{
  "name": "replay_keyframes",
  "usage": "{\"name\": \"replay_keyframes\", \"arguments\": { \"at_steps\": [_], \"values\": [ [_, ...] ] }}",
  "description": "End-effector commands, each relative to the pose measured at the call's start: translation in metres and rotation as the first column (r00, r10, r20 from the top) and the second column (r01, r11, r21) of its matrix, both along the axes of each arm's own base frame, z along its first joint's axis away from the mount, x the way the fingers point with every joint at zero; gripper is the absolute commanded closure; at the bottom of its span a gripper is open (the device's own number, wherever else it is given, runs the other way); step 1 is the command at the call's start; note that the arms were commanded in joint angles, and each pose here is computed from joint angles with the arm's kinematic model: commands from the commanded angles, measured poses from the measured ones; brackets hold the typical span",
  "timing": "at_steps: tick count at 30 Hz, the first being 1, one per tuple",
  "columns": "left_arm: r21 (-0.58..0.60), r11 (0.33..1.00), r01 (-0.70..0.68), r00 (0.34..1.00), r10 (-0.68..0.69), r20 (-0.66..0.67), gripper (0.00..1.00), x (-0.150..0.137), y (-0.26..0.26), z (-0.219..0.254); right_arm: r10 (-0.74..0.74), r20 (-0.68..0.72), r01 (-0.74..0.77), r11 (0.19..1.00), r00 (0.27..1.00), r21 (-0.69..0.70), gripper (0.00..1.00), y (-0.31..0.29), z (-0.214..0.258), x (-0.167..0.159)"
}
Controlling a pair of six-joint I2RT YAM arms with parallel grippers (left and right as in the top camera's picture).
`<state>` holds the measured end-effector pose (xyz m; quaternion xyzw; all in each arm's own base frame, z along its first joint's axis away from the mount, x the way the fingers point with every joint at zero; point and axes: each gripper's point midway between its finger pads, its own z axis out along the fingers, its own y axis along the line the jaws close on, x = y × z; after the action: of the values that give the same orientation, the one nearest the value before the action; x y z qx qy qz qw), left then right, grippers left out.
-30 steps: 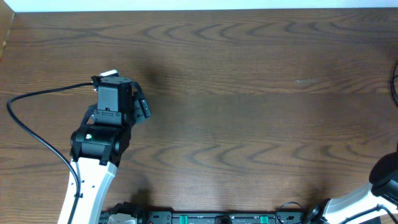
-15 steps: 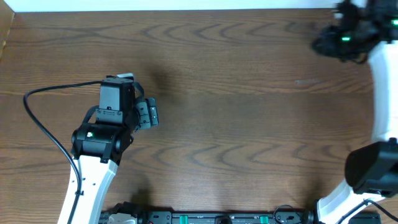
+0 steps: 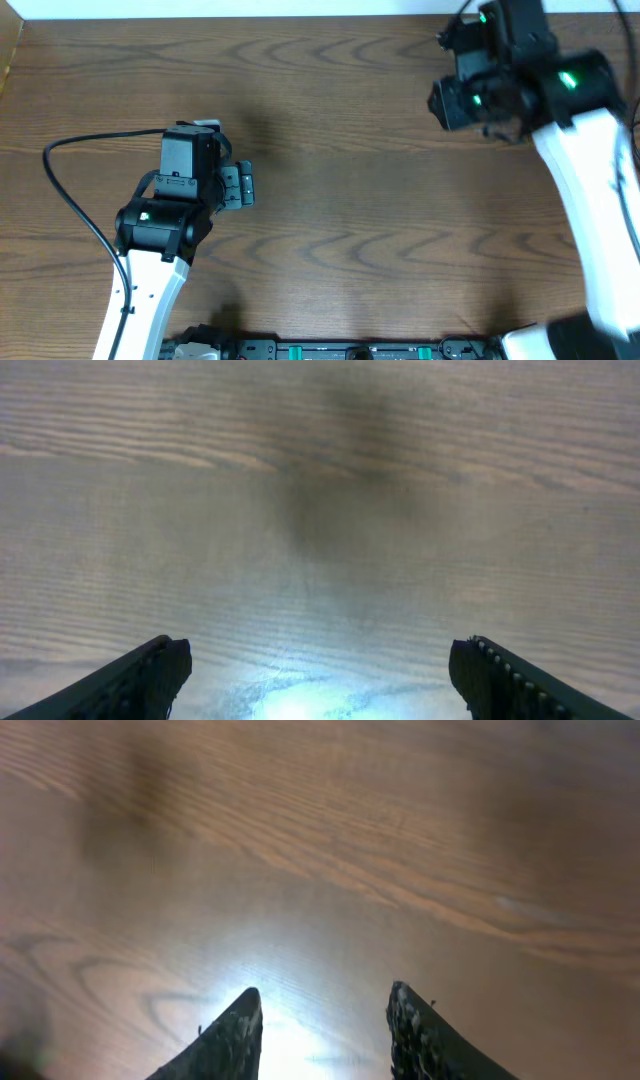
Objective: Untangle cables
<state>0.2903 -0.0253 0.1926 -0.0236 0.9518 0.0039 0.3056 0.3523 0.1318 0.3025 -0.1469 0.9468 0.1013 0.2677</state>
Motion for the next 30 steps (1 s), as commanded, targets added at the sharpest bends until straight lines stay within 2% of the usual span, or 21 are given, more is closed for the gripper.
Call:
{"name": "replay_keyframes", "arguments": {
  "at_steps": [1, 6, 12, 14, 16, 17, 19, 22, 24, 28, 30],
  "values": [
    [0.016, 1.0, 0.004, 1.0, -0.004, 0.014, 0.12, 0.003, 0.002, 0.003, -0.043, 0.087, 0.05, 0.996, 0.995, -0.078, 0.63, -0.007, 0.022, -0.032],
    [0.015, 1.0, 0.004, 1.0, -0.005, 0.018, 0.11, 0.004, 0.002, 0.004, -0.03, 0.188, 0.056, 0.989, 0.982, -0.135, 0.6, -0.011, 0.03, -0.091],
    [0.016, 1.0, 0.002, 1.0, -0.002, 0.03, 0.12, 0.007, 0.003, 0.005, -0.084, 0.192, 0.087, 0.996, 0.978, -0.008, 0.57, -0.029, 0.007, -0.162],
    [0.025, 1.0, -0.006, 0.999, 0.005, 0.035, 0.12, 0.007, 0.005, 0.006, -0.11, 0.179, 0.106, 0.994, 0.978, 0.032, 0.51, -0.04, -0.008, -0.183],
    [0.036, 0.999, -0.015, 0.999, 0.014, 0.04, 0.12, 0.008, 0.007, 0.007, -0.151, 0.163, 0.138, 0.986, 0.975, 0.088, 0.39, -0.049, -0.023, -0.198],
    [0.038, 0.999, -0.017, 0.999, 0.015, 0.044, 0.12, 0.009, 0.007, 0.008, -0.171, 0.163, 0.152, 0.981, 0.972, 0.119, 0.3, -0.053, -0.032, -0.204],
    [0.037, 0.999, -0.018, 0.999, 0.016, 0.049, 0.11, 0.01, 0.007, 0.008, -0.182, 0.185, 0.153, 0.975, 0.966, 0.163, 0.01, -0.056, -0.046, -0.208],
    [0.036, 0.999, -0.018, 0.998, 0.016, 0.056, 0.11, 0.011, 0.007, 0.009, -0.213, 0.239, 0.167, 0.966, 0.947, 0.198, 0.01, -0.056, -0.066, -0.199],
    [0.036, 0.999, -0.018, 0.998, 0.016, 0.056, 0.11, 0.011, 0.007, 0.009, -0.252, 0.292, 0.19, 0.956, 0.923, 0.224, 0.01, -0.05, -0.08, -0.182],
    [0.036, 0.999, -0.018, 0.998, 0.016, 0.056, 0.11, 0.011, 0.007, 0.009, -0.167, 0.245, 0.089, 0.95, 0.955, 0.3, 0.01, -0.006, -0.124, -0.17],
    [0.036, 0.999, -0.018, 0.998, 0.016, 0.054, 0.11, 0.011, 0.007, 0.009, -0.171, 0.252, 0.09, 0.948, 0.952, 0.305, 0.01, 0.001, -0.143, -0.162]
  ]
}}
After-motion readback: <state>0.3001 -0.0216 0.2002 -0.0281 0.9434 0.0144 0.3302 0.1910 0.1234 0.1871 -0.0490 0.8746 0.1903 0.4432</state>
